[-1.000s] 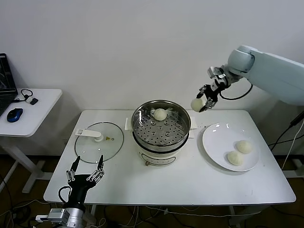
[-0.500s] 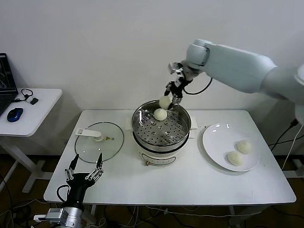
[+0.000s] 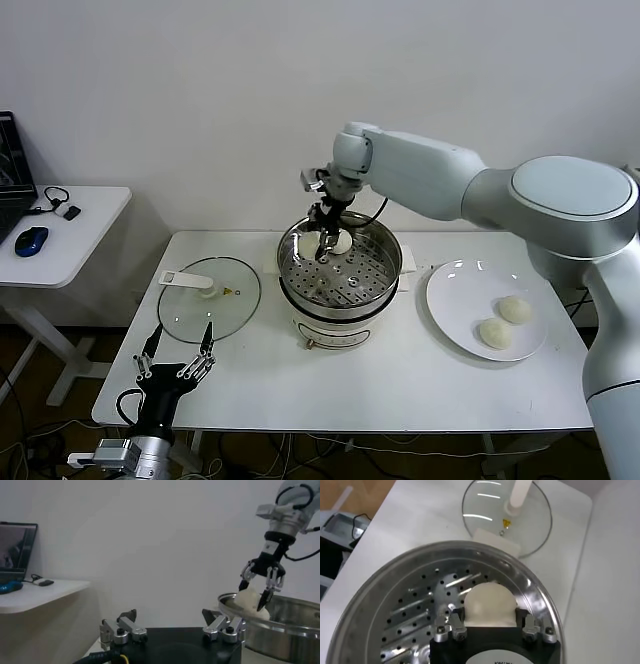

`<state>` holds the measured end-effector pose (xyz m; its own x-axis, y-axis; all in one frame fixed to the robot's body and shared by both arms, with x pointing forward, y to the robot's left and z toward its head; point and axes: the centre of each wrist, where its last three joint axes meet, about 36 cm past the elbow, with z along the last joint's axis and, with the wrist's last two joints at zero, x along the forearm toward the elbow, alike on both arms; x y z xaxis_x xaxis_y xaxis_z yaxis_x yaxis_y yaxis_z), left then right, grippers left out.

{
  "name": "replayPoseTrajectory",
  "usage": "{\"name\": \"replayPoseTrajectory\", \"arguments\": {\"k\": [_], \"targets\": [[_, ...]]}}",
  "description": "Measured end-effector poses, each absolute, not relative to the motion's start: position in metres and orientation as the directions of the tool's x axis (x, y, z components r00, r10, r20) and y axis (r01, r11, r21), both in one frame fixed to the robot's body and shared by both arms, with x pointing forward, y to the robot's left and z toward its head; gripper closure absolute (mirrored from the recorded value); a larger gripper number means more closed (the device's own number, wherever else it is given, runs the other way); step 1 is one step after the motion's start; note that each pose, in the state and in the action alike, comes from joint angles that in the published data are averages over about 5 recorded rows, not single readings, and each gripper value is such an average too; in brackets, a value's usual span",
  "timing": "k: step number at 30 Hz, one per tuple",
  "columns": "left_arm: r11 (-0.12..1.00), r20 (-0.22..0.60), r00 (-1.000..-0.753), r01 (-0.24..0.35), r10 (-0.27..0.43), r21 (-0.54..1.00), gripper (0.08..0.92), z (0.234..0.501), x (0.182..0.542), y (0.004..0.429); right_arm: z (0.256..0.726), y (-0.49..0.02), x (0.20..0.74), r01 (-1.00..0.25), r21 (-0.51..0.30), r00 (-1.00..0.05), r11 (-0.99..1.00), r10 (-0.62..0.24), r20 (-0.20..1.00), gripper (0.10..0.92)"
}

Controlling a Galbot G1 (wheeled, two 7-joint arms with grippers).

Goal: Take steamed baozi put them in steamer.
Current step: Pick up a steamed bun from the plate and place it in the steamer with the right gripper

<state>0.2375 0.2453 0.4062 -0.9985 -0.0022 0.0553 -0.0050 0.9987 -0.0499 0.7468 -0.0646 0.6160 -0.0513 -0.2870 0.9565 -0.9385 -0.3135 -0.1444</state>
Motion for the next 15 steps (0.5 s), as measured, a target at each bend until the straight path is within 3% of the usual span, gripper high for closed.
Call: {"name": "replayPoseTrajectory", "arguments": {"k": [15], "targets": [[0.999, 0.063, -0.998, -0.004, -0.001, -0.049, 0.177, 0.404, 0.235, 0.246, 0.589, -0.055, 0.746, -0.943, -0.12, -0.029, -0.31, -0.28, 0.96, 0.362]]}}
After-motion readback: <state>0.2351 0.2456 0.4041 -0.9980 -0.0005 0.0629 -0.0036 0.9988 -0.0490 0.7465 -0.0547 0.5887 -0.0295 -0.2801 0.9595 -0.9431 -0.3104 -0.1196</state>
